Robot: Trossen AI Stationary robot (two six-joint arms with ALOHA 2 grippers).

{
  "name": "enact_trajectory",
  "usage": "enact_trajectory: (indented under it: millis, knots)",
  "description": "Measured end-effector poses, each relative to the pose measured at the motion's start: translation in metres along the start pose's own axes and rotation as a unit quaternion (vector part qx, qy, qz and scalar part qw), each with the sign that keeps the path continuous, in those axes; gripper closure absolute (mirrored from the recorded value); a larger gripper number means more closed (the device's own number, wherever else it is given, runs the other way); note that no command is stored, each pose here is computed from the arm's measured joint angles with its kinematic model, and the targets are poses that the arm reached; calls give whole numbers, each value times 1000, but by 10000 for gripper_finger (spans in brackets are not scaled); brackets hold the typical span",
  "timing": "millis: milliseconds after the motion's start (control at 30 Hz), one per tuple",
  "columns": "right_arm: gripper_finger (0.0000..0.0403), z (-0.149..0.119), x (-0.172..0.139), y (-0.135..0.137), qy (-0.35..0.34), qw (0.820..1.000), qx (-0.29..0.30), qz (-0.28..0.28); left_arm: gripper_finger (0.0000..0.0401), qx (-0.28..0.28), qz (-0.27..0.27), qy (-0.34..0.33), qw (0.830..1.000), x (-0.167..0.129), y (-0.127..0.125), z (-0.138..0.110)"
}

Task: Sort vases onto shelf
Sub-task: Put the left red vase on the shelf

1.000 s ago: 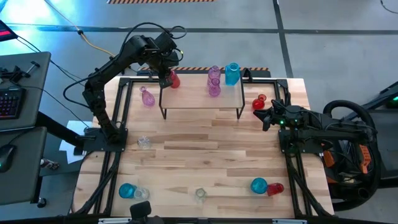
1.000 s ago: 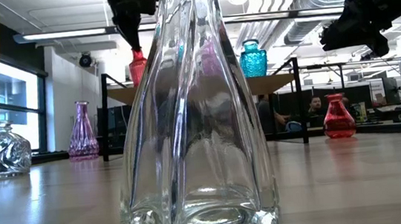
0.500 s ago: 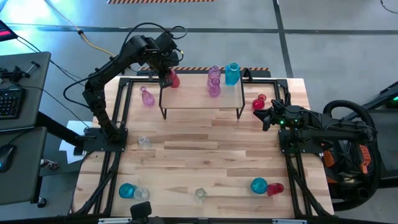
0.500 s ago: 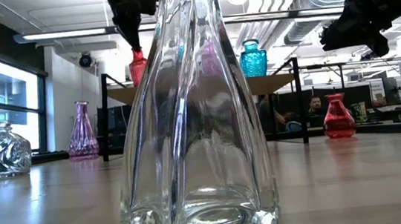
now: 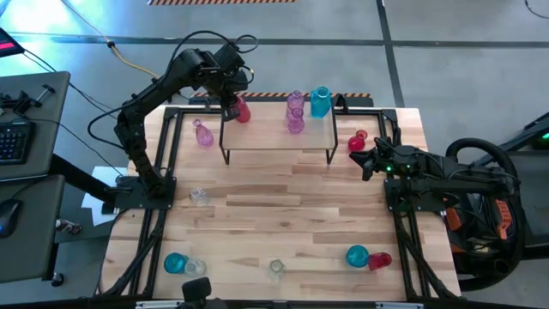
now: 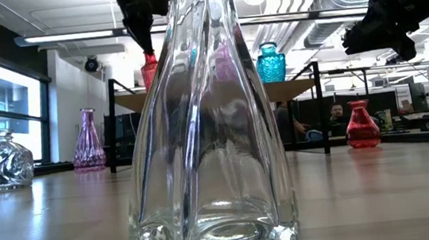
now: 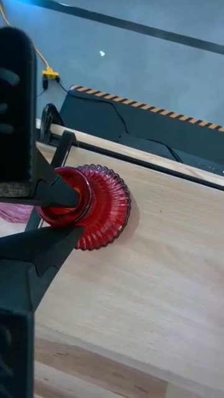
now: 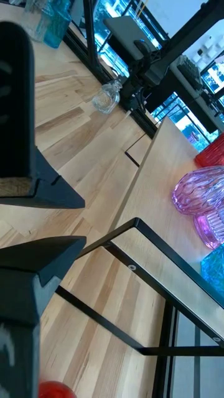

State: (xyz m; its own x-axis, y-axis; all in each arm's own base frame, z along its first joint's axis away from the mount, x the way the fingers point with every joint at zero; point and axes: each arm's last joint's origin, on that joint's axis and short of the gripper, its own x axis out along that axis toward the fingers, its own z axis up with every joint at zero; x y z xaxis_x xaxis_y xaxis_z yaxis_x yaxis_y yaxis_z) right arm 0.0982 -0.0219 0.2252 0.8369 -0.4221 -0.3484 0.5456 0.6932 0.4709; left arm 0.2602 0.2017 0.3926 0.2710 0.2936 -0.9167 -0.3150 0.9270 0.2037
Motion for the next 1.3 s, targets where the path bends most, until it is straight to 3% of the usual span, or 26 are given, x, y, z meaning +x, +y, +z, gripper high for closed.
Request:
enact_trajectory:
  millis: [667, 967, 1300]
  knots:
    - [341, 0, 0, 0, 0, 1000, 0, 0, 356, 1, 11, 4, 1000, 0, 1, 0]
    - [341, 0, 0, 0, 0, 1000, 0, 0, 317, 5, 21, 9, 1000, 0, 1, -1]
    - [341, 0, 0, 0, 0, 1000, 0, 0, 316, 6, 24, 6, 1000, 0, 2, 0]
